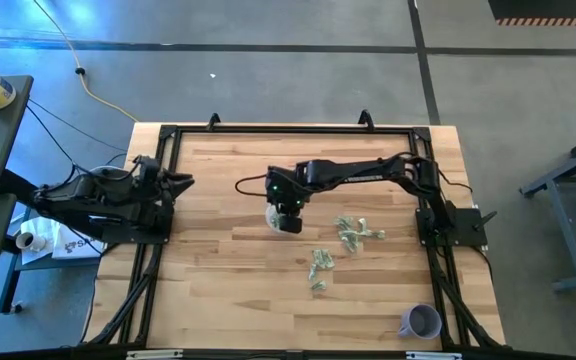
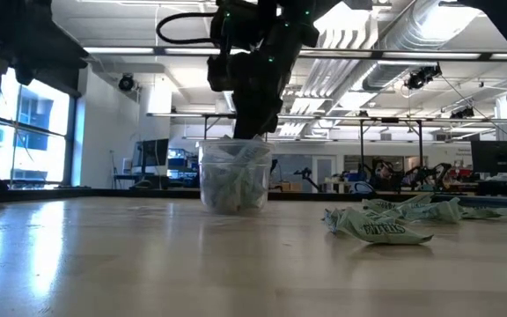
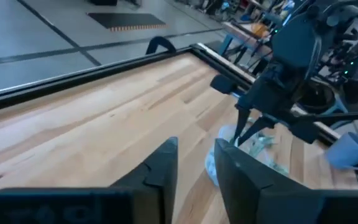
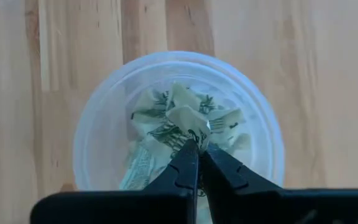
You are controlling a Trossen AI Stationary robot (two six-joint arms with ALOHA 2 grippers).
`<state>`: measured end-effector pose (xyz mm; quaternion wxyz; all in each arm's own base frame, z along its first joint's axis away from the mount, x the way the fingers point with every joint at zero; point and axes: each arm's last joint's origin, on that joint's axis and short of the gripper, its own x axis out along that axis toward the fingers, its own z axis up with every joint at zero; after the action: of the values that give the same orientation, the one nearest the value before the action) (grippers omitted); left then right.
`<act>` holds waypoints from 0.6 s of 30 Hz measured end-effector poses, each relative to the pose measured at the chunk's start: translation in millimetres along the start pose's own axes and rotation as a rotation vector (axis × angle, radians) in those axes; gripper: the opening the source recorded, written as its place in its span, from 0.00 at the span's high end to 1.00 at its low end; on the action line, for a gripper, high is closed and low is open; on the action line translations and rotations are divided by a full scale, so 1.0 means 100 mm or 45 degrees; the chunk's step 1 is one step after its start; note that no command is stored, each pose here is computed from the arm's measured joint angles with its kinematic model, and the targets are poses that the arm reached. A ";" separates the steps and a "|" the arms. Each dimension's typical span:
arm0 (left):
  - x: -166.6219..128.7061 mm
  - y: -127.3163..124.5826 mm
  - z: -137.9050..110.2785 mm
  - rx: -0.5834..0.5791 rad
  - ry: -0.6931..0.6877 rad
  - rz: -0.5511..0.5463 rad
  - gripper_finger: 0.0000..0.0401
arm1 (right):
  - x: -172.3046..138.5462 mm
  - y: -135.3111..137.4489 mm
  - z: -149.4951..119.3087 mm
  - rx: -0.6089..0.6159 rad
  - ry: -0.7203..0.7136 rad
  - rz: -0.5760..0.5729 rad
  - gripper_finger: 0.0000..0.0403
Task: Pick and place Stevia / Truvia into bins
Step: Put the white stevia packet into the transparent container
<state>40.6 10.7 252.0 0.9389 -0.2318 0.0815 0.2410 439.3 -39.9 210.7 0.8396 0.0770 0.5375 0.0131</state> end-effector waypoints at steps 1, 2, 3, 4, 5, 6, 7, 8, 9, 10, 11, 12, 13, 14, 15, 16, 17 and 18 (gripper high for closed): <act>0.00 0.00 0.00 -0.001 -0.002 -0.001 0.64 | 0.00 0.00 0.00 -0.005 -0.002 -0.004 0.96; 0.00 0.00 0.00 0.000 0.001 0.000 0.63 | 0.00 0.00 0.00 -0.009 -0.005 -0.012 0.95; 0.00 0.00 0.00 0.001 0.003 0.000 0.62 | 0.00 0.00 0.00 -0.010 -0.005 -0.019 0.94; 0.00 0.00 0.00 0.001 0.003 0.000 0.62 | 0.00 0.00 0.00 -0.009 -0.004 -0.029 0.93; 0.01 0.00 0.00 0.000 0.001 -0.001 0.61 | 0.00 -0.01 0.00 -0.004 -0.004 -0.037 0.92; 0.03 -0.01 -0.02 -0.007 -0.009 -0.007 0.61 | 0.00 -0.01 0.00 0.002 -0.005 -0.041 0.91; 0.05 0.00 -0.05 -0.010 -0.013 -0.009 0.61 | 0.00 -0.01 0.00 0.003 -0.006 -0.046 0.89; 0.08 0.02 -0.10 -0.007 -0.009 -0.005 0.61 | 0.00 -0.01 0.00 0.003 -0.004 -0.048 0.88; 0.10 0.03 -0.15 -0.013 -0.014 -0.014 0.61 | 0.00 0.00 0.00 0.002 -0.003 -0.053 0.87; 0.13 0.03 -0.19 -0.025 -0.033 -0.030 0.61 | 0.00 0.00 0.00 0.002 -0.003 -0.055 0.86; 0.18 0.04 -0.25 -0.024 -0.030 -0.028 0.61 | 0.00 0.00 0.00 0.008 -0.003 -0.056 0.85; 0.23 0.05 -0.32 -0.010 -0.009 -0.013 0.61 | 0.00 0.00 0.00 0.023 -0.003 -0.059 0.84; 0.28 0.07 -0.39 0.012 0.026 0.004 0.61 | 0.00 0.00 0.00 0.031 -0.003 -0.059 0.83; 0.31 0.08 -0.46 0.030 0.060 0.015 0.62 | 0.00 0.01 0.00 0.033 -0.003 -0.059 0.82; 0.35 0.09 -0.51 0.038 0.083 0.009 0.62 | 0.00 0.01 0.00 0.030 0.000 -0.058 0.82; 0.38 0.11 -0.57 0.048 0.098 0.019 0.61 | 0.00 0.02 0.00 0.024 0.001 -0.057 0.81; 0.41 0.13 -0.63 0.063 0.120 0.035 0.61 | 0.00 0.02 0.00 0.021 0.003 -0.057 0.80; 0.44 0.15 -0.71 0.086 0.158 0.058 0.61 | 0.00 0.02 -0.01 0.021 0.006 -0.054 0.79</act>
<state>68.8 7.5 172.2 0.9337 -0.2124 0.1530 0.2444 439.0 -37.6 210.5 0.8379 0.0724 0.5410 -0.0088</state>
